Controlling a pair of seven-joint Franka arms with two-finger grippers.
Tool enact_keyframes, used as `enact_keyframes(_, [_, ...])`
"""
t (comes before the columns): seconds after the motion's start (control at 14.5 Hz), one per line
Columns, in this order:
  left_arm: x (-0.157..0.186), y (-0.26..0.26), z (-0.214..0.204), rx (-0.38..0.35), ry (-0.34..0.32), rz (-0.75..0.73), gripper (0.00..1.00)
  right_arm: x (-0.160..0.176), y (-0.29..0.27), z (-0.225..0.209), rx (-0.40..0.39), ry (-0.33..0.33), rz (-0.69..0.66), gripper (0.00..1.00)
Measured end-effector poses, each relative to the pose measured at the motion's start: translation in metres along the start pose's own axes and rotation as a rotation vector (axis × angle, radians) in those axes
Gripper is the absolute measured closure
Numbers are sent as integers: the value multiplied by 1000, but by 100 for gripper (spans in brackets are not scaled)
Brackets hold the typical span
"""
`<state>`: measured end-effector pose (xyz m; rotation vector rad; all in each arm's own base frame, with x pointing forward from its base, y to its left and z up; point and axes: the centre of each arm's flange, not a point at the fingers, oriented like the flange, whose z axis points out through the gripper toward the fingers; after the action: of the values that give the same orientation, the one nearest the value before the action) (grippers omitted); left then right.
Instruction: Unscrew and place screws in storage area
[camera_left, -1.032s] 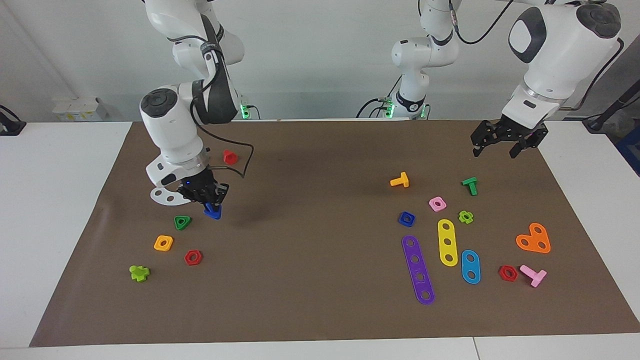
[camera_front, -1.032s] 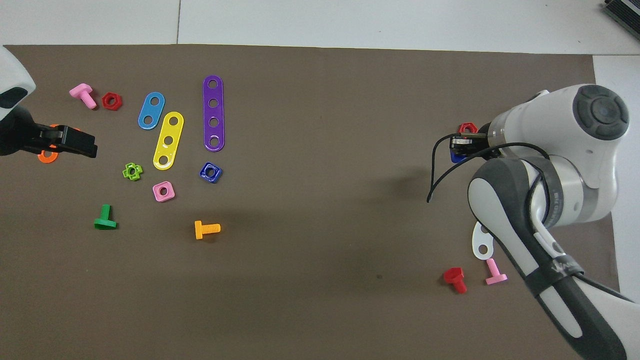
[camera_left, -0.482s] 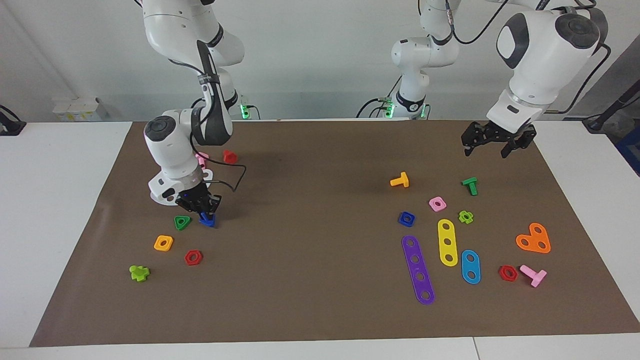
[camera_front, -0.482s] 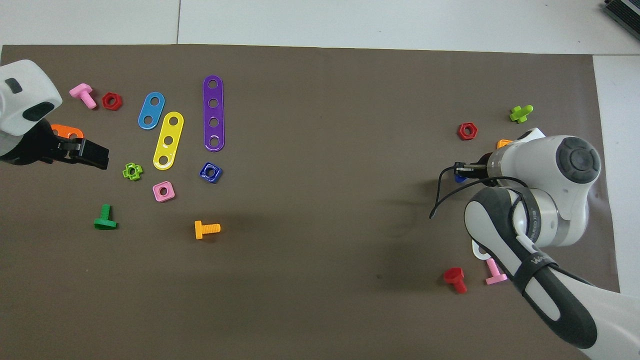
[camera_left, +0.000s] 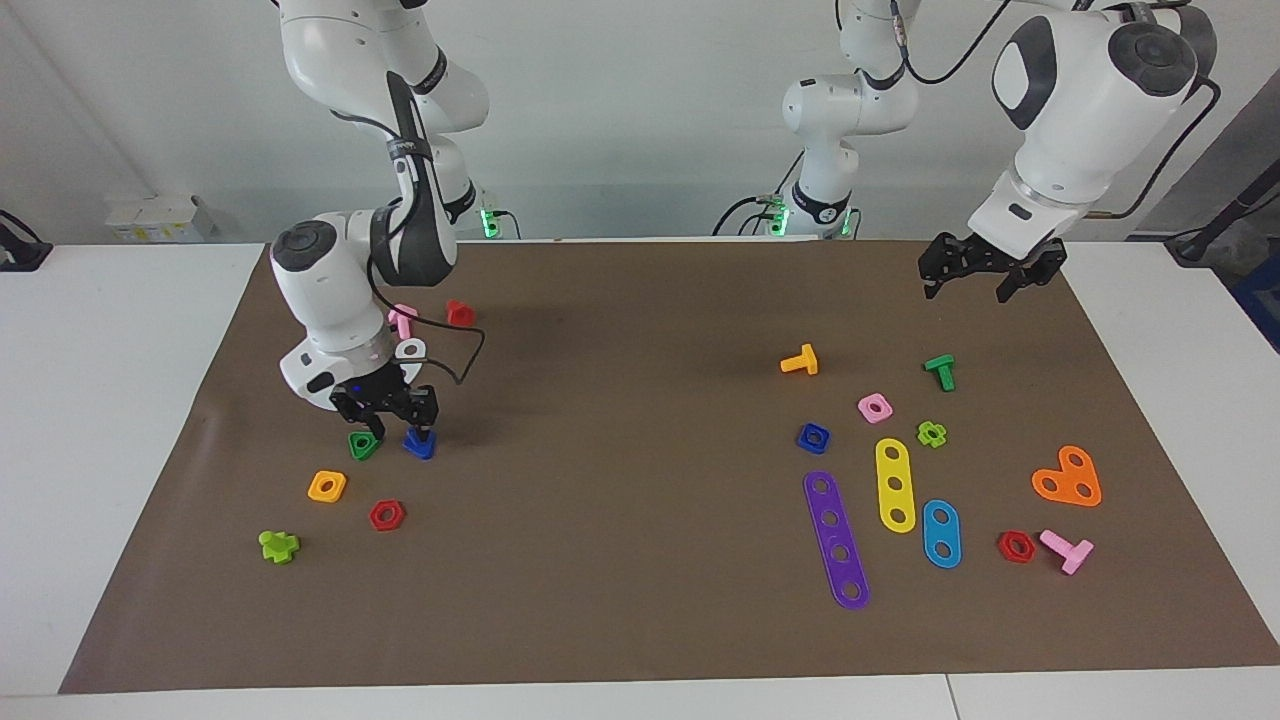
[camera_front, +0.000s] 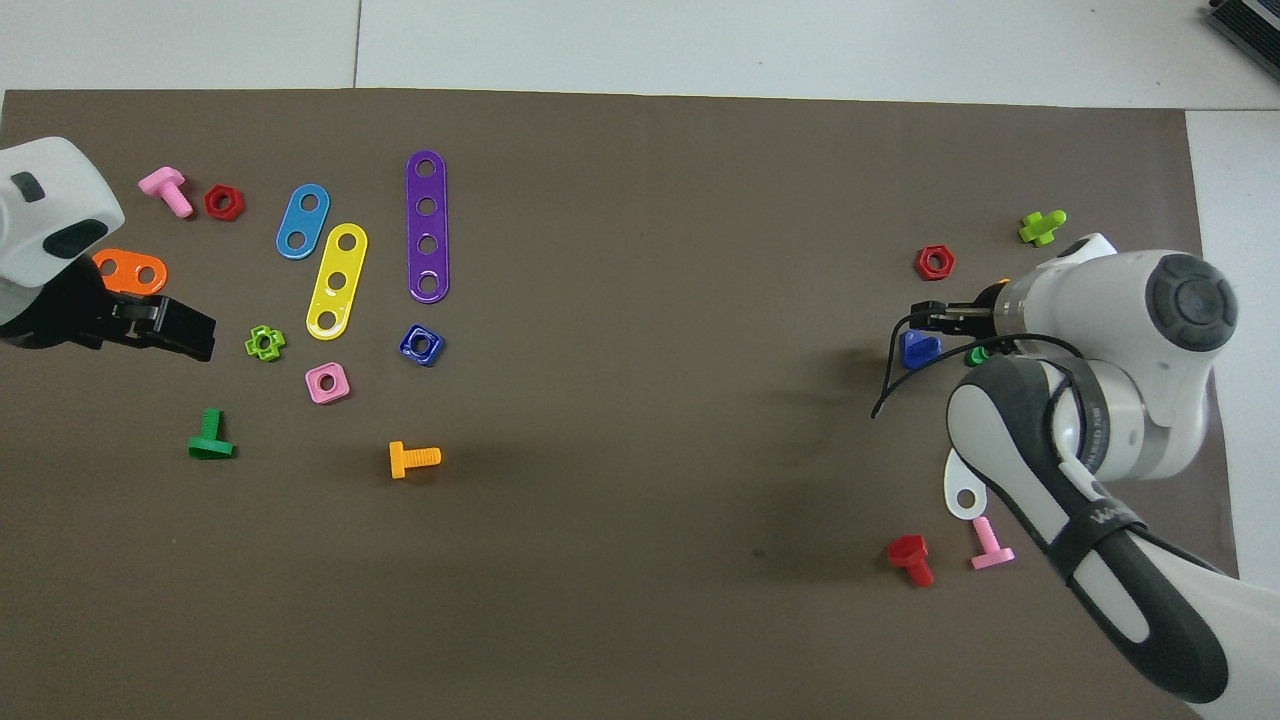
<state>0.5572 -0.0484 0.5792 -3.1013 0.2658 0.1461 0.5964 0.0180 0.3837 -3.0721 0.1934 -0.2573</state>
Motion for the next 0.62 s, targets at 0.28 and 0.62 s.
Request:
enact_keyframes(0.28, [-1,-4,-2,0,3,-11,1,32,24,-136,-31,-36,22,0])
enact_keyframes(0.62, [-1,-5,-3,0,10,-18,1,18,27,-246,-81,-129,16,0])
